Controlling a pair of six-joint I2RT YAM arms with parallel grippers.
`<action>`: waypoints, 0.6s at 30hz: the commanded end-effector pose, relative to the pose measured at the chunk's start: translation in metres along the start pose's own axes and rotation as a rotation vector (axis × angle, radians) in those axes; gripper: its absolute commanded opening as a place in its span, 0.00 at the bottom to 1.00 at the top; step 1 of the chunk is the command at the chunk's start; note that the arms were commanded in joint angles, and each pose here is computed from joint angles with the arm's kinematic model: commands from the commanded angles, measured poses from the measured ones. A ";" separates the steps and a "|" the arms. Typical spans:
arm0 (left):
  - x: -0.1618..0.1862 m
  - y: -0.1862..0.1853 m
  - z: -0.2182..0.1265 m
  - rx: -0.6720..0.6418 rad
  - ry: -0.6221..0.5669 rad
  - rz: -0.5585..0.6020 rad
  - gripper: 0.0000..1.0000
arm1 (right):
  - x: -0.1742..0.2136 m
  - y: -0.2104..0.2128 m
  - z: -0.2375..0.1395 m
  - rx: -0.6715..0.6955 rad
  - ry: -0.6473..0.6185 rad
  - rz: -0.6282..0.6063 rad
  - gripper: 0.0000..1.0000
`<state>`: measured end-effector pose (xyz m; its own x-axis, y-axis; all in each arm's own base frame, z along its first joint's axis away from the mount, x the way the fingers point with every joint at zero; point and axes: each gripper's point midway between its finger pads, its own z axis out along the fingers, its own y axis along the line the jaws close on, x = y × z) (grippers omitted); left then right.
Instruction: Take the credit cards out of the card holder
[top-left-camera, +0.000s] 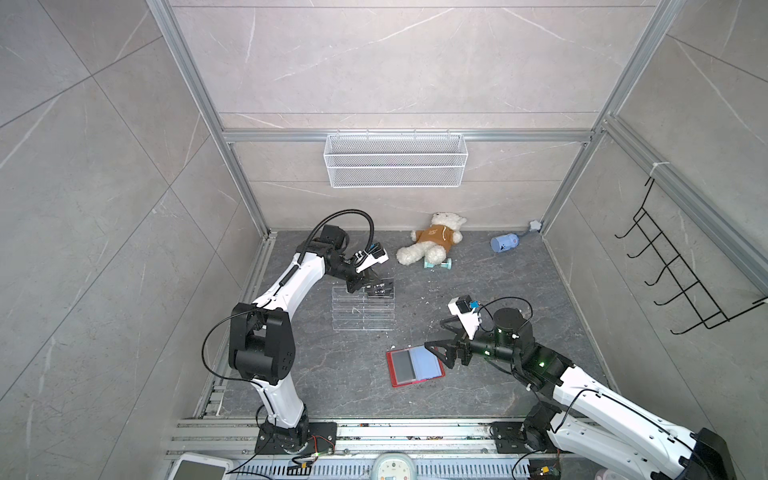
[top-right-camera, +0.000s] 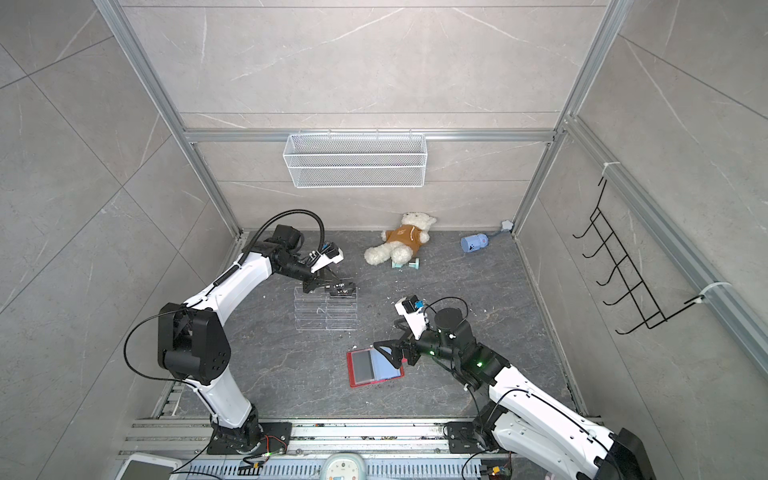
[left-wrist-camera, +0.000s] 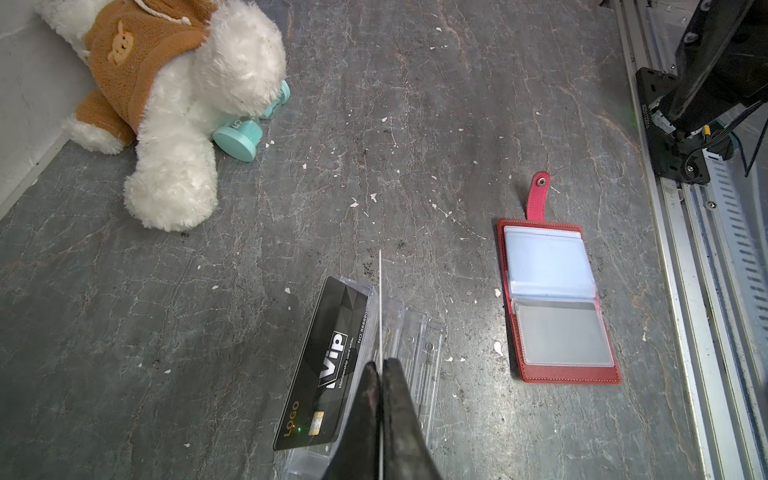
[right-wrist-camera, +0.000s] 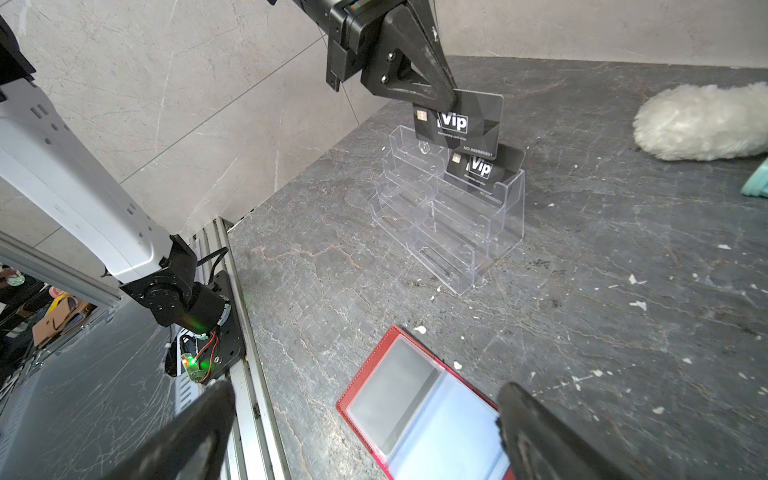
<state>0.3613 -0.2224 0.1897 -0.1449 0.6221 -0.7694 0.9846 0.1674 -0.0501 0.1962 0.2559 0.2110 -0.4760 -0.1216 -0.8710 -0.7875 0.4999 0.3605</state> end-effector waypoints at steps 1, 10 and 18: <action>-0.013 0.003 -0.006 0.017 -0.046 0.045 0.00 | -0.015 0.006 -0.003 -0.014 -0.032 -0.033 1.00; -0.007 0.010 0.002 0.037 -0.038 0.041 0.00 | -0.015 0.005 0.001 -0.010 -0.020 -0.028 1.00; -0.002 0.019 0.007 0.040 -0.028 0.043 0.00 | -0.015 0.003 0.005 -0.011 -0.012 -0.022 1.00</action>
<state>0.3753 -0.2243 0.1764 -0.1415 0.6231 -0.7692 0.9878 0.1394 -0.0688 0.2000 0.2591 0.2060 -0.4918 -0.1354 -0.8601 -0.7809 0.5056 0.3669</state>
